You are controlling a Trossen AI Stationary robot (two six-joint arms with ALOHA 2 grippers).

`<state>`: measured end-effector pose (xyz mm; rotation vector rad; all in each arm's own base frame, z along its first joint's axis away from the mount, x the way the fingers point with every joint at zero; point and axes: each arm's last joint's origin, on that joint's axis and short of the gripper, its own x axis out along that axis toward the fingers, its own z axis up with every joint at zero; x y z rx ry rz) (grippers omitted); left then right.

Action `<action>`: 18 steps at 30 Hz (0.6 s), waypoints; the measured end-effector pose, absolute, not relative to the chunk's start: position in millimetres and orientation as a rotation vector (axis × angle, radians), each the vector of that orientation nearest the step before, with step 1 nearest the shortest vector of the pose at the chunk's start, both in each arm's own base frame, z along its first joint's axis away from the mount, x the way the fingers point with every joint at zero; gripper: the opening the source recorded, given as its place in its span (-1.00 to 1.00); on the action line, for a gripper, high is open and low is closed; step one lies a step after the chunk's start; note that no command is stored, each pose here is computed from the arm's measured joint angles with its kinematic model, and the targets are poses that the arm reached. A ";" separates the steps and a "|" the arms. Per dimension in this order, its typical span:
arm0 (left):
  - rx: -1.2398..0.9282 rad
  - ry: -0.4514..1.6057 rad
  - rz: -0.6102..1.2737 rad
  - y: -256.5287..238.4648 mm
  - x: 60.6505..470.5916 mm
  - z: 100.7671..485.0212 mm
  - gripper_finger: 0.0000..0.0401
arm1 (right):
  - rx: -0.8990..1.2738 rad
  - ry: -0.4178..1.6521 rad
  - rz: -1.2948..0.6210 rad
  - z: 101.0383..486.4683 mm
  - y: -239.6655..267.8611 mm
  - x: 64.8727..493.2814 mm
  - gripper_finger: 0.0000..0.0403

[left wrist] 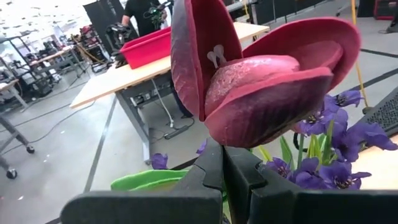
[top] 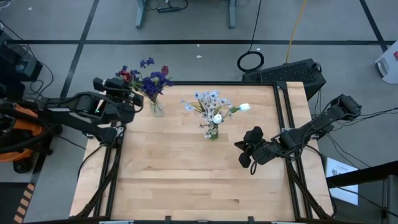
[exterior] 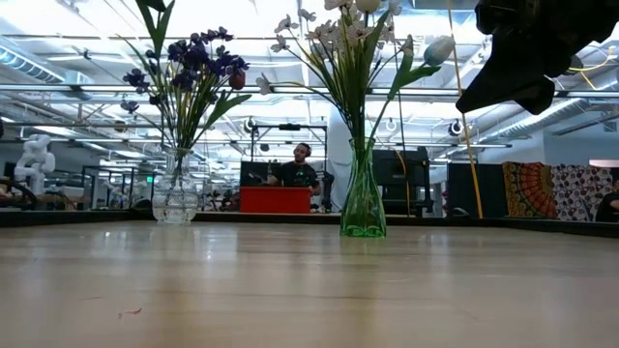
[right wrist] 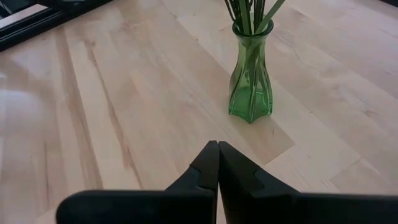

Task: Sort flowers into vase by color
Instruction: Put the dark red flower into the transparent vase

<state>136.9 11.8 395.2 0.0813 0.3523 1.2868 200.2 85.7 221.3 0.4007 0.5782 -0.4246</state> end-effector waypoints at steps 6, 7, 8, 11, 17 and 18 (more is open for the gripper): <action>0.039 0.327 1.280 11.5 145.2 390.5 -1.00 | 0.401 0.578 -0.425 221.3 85.7 200.2 -1.00; 0.037 0.337 1.274 11.3 146.1 388.2 -1.00 | 0.401 0.578 -0.425 221.3 85.7 200.2 -1.00; 0.035 0.348 1.267 11.1 146.9 385.8 -1.00 | 0.401 0.578 -0.425 221.3 85.7 200.2 -1.00; 0.041 0.356 1.266 10.7 150.8 376.0 -1.00 | 0.402 0.578 -0.424 221.3 85.8 200.2 -1.00; 0.011 0.320 1.266 10.1 156.2 370.3 -1.00 | 0.404 0.580 -0.422 221.3 85.9 200.2 -1.00; 0.014 0.324 1.261 9.9 157.2 370.2 -1.00 | 0.403 0.580 -0.422 221.3 85.9 200.2 -1.00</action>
